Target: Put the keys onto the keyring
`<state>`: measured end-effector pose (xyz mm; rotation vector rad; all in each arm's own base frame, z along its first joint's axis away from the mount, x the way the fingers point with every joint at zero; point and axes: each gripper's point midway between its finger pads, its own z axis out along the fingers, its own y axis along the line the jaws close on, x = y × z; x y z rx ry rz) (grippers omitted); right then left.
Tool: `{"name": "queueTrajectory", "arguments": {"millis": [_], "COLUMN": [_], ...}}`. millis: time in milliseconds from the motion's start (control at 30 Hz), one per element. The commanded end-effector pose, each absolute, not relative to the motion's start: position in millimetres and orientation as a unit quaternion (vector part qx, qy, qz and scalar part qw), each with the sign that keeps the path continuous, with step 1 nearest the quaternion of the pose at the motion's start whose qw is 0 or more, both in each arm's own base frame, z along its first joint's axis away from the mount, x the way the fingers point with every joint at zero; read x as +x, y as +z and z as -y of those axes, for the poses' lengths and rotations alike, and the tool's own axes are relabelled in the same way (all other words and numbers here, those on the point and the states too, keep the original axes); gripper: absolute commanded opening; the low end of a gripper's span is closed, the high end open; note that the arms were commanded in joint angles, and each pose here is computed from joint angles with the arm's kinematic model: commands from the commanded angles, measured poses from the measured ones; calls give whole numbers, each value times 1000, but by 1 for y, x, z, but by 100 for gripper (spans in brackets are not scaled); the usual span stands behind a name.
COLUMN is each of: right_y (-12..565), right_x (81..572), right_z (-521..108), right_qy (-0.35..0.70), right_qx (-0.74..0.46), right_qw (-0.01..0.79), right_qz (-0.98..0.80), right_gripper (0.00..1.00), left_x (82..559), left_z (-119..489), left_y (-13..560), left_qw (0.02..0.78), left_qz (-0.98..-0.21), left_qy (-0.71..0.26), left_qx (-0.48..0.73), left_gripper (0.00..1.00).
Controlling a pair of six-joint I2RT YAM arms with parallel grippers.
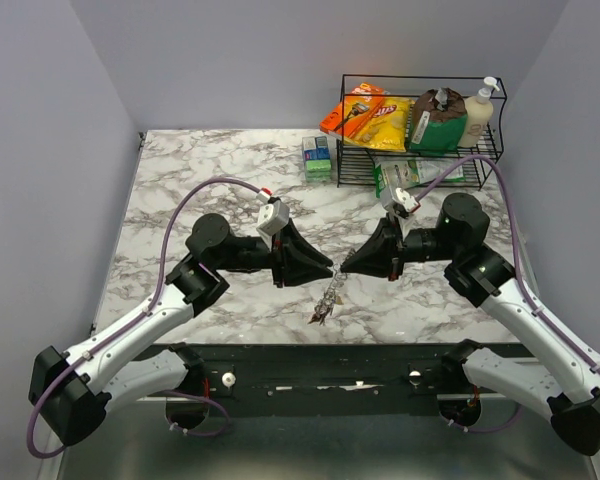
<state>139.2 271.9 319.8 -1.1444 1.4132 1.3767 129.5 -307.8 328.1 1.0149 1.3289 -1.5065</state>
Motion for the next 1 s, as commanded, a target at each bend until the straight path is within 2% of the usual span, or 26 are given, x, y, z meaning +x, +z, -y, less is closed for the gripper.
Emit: {"name": "queueTrajectory", "arguments": {"millis": [0,667,967], "right_y": [337,341,342], "right_x": [129,126,125], "right_z": [-271,-271,-271], "right_qy": [558,563,566], "right_qx": [-473,-479,-478], "right_qw": [430,433,432], "right_qz": [-529,-516,-514], "right_gripper": [0,0,0], "left_x": [130,141,147], "left_z": [306,316,320], "left_y": [326,338,335], "left_qw": [438,447,443], "left_qz": [-524,-511,-521], "left_qy": [-602,-610,-610], "left_qx": [415,409,401], "left_gripper": [37,28,14]}}
